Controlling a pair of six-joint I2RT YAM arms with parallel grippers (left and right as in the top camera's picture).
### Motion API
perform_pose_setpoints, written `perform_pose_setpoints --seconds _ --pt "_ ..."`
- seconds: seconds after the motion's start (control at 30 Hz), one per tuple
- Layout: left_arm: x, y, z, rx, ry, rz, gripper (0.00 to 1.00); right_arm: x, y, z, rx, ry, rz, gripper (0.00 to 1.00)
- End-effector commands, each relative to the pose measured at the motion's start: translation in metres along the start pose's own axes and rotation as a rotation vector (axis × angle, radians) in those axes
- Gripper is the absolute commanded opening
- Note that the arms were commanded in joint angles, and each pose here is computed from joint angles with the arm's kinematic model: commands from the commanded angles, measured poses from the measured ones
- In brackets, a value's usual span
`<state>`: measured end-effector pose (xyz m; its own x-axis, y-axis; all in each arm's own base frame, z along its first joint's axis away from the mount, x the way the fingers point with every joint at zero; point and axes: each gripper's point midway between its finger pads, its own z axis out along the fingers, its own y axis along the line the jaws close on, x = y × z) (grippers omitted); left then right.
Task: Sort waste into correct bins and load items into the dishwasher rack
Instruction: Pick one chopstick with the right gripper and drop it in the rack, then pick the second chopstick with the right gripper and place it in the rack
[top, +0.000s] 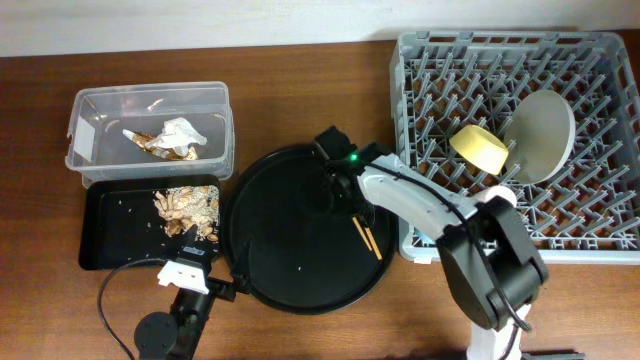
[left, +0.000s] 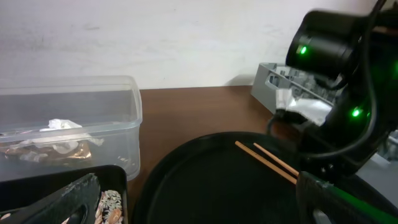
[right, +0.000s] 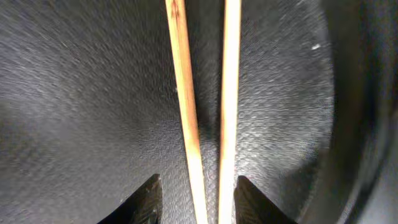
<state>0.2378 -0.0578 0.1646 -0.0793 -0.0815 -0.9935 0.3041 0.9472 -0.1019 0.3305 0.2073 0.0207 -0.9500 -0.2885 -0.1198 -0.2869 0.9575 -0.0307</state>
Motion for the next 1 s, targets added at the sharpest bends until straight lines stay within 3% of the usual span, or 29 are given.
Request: perform_pose_setpoints --seconds 0.0,0.03,0.1,0.23,0.37,0.47,0.53,0.67,0.7,0.73,0.77,0.87,0.97 --pt "0.002 -0.001 0.0 0.007 0.001 0.015 0.99 0.011 0.011 0.016 -0.051 0.065 -0.002 0.31" --pt "0.002 -0.001 0.0 0.007 0.001 0.015 0.99 0.018 0.016 0.02 -0.083 0.102 -0.002 0.17" --pt "0.002 -0.001 0.0 0.007 0.001 0.015 0.99 0.025 0.018 0.021 -0.083 0.13 -0.007 0.07" --pt "0.002 -0.001 0.0 0.007 0.001 0.015 0.99 0.028 0.015 -0.002 -0.083 0.129 -0.007 0.04" --pt "0.002 -0.001 0.0 0.007 0.001 0.015 0.99 -0.011 0.002 -0.114 -0.108 -0.164 0.017 0.04" --pt "0.002 -0.001 0.0 0.007 0.001 0.015 0.99 -0.026 -0.065 -0.183 0.028 -0.392 0.149 0.04" --pt "0.002 -0.001 0.0 0.007 0.001 0.015 0.99 -0.029 -0.11 -0.183 0.092 -0.401 0.252 0.04" --pt "0.002 -0.001 0.0 0.007 0.001 0.015 0.99 -0.034 -0.156 -0.115 0.08 -0.242 0.382 0.04" --pt "0.002 -0.001 0.0 0.007 0.001 0.015 0.99 -0.037 -0.16 -0.106 0.082 -0.233 0.391 0.11" --pt "0.002 -0.001 0.0 0.007 0.001 0.015 0.99 -0.043 -0.163 -0.101 0.084 -0.243 0.382 0.33" --pt "0.002 -0.001 0.0 0.007 0.001 0.015 0.99 -0.044 -0.161 -0.104 0.081 -0.25 0.361 0.48" --pt "0.002 -0.001 0.0 0.007 0.001 0.015 0.99 -0.03 -0.107 -0.134 -0.032 -0.231 0.256 0.5" --pt "0.002 -0.001 0.0 0.007 0.001 0.015 0.99 0.001 -0.028 -0.117 -0.072 -0.13 0.072 0.49"
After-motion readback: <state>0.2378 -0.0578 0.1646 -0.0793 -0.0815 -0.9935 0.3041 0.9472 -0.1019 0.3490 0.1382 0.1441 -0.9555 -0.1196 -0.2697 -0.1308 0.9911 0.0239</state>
